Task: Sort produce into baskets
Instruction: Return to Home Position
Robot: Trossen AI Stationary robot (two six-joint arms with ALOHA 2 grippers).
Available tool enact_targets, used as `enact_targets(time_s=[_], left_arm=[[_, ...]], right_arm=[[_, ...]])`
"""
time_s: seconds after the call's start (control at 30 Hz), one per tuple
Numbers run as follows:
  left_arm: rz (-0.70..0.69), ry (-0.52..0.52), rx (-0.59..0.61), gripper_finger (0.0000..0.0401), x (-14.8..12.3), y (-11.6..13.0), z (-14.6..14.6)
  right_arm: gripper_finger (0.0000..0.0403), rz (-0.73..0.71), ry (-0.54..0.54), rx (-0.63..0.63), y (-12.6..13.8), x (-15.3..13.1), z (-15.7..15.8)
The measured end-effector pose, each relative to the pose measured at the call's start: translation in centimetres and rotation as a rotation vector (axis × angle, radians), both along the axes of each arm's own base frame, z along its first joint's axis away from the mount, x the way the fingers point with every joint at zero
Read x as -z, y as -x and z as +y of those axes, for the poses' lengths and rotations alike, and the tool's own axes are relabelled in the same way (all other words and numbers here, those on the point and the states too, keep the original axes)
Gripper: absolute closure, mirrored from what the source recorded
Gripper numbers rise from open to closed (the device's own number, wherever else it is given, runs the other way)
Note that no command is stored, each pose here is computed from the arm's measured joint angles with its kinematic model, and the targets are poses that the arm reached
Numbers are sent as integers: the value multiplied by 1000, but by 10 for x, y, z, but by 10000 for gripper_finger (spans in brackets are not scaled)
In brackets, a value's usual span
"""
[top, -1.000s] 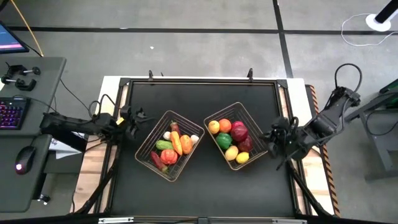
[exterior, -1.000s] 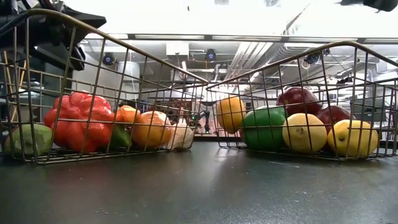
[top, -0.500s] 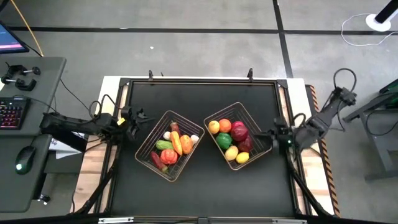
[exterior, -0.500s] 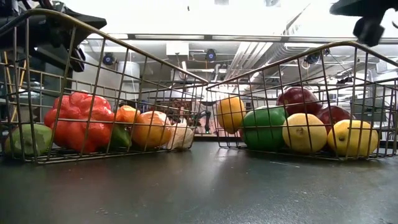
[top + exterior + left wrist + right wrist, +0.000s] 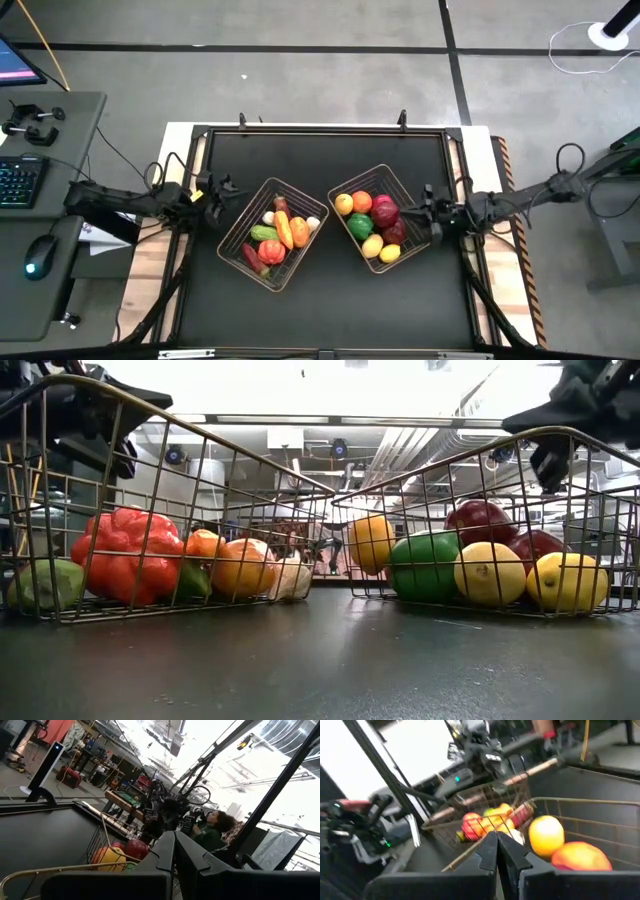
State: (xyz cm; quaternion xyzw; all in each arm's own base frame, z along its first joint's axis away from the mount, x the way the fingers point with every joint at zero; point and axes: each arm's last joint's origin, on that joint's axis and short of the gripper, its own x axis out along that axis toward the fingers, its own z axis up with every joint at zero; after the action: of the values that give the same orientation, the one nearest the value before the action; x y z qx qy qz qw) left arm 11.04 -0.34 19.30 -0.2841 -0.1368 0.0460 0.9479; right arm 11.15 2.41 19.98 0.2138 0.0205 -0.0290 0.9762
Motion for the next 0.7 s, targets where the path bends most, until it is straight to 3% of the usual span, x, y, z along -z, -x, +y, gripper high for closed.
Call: enact_targets(time_s=[0.17, 0.33, 0.57, 0.7], left_arm=[[17, -2, 0, 400, 2, 1, 0], [97, -9, 0, 400, 10, 3, 0], [268, -26, 0, 400, 26, 5, 0], [288, -29, 6, 400, 29, 7, 1]], right_arm=[[403, -142, 37, 14, -1, 21, -5], [403, -132, 132, 24, -3, 21, -15], [403, -45, 227, -113, -4, 30, -27], [403, -25, 196, -115, -4, 32, -30]])
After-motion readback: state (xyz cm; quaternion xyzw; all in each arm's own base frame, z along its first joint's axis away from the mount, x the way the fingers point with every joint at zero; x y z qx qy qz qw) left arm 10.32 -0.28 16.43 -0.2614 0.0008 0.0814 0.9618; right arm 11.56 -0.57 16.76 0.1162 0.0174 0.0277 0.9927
